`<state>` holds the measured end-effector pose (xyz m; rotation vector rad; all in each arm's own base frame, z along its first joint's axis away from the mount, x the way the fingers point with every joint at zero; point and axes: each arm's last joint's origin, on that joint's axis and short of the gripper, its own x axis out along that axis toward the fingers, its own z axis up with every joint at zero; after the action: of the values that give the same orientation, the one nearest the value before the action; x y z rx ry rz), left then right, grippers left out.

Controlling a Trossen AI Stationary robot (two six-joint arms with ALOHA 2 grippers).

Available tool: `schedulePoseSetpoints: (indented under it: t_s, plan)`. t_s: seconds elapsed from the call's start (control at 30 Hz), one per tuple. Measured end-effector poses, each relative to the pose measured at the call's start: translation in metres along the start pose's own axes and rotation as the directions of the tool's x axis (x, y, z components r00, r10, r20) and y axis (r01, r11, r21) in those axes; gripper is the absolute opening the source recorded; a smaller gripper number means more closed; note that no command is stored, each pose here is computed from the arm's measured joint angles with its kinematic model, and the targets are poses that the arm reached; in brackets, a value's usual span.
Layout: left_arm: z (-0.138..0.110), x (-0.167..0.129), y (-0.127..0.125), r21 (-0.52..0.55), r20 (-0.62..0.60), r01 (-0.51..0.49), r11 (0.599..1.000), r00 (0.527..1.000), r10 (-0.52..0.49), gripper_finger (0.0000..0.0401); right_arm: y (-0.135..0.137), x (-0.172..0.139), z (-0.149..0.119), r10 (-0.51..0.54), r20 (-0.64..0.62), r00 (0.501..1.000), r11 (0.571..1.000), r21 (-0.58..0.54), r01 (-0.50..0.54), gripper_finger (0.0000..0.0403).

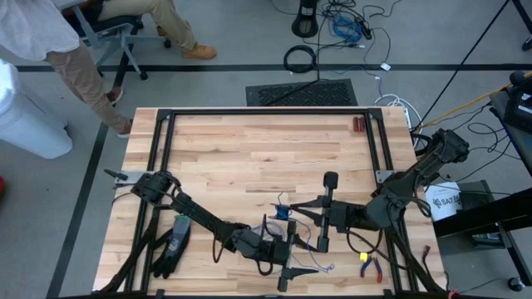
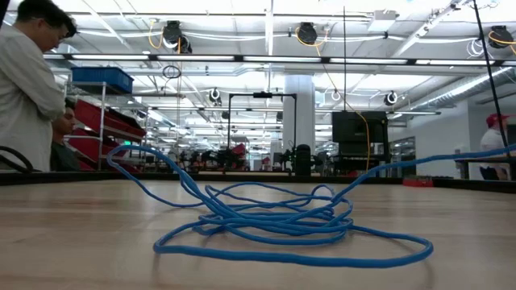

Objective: Coil cords
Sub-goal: Coil the blue wire onto the spool

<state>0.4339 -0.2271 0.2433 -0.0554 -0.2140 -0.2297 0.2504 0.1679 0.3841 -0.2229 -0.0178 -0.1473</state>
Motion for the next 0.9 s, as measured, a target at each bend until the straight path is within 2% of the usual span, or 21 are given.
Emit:
schedulePoseSetpoints:
  t_s: [0.53, 0.9]
  plan:
    - [0.0096, -0.0005, -0.0018, -0.018, 0.101, 0.074, 0.997, 0.992, -0.071, 0.0237, 0.0005, -0.0001, -0.0002, 0.003, 0.000, 1.000, 1.000, -0.003, -0.003, 0.0000]
    - [0.0083, -0.0004, -0.0011, -0.017, 0.088, 0.048, 0.999, 0.995, -0.047, 0.0123, 0.0004, 0.0000, -0.0002, 0.002, -0.001, 1.000, 1.000, -0.004, -0.002, 0.0000]
